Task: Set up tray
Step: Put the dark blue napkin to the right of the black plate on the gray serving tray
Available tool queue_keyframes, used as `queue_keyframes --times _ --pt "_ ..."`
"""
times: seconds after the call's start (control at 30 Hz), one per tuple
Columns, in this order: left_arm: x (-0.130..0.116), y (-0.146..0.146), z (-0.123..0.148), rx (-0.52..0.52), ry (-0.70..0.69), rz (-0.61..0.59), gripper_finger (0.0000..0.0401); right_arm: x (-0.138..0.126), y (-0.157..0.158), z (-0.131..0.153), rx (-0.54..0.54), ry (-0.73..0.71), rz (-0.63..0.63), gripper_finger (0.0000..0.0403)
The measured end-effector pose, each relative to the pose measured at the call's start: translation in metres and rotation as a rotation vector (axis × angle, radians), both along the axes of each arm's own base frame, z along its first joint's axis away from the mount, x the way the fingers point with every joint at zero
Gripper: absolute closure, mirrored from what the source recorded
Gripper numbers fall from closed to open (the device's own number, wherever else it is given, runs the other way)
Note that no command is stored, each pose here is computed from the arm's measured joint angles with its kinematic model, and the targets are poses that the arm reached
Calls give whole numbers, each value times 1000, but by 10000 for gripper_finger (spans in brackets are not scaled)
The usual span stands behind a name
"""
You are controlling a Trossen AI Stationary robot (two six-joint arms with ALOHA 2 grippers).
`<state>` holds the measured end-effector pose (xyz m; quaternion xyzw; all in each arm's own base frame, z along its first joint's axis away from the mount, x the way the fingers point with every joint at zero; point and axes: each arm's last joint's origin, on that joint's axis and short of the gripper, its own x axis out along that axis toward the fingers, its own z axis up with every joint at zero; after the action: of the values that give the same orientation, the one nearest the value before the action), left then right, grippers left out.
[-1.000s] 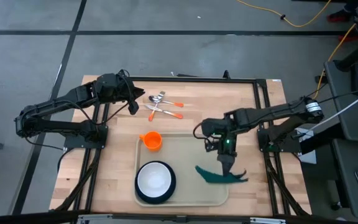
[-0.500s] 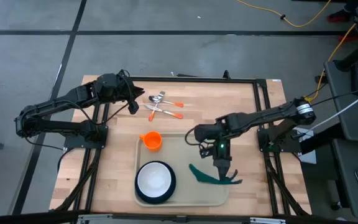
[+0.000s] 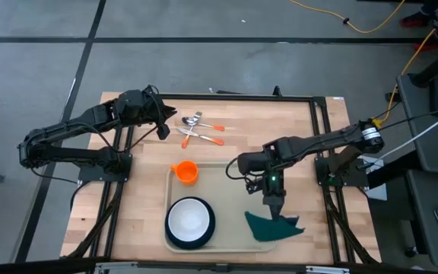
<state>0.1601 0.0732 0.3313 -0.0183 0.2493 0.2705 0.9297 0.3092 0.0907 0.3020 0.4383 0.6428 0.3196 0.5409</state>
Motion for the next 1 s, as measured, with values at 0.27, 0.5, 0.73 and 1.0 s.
queue_keyframes --times 0.27,0.5,0.73,1.0 --pt "0 0 0 -3 -3 2 354 6 13 -14 -7 60 30 402" --pt "0 0 0 -5 -4 4 352 14 18 -28 26 77 58 402" --pt "0 0 0 1 0 0 356 13 33 -16 139 97 120 402" --pt "0 0 0 13 7 -8 356 24 35 -16 176 37 137 402"
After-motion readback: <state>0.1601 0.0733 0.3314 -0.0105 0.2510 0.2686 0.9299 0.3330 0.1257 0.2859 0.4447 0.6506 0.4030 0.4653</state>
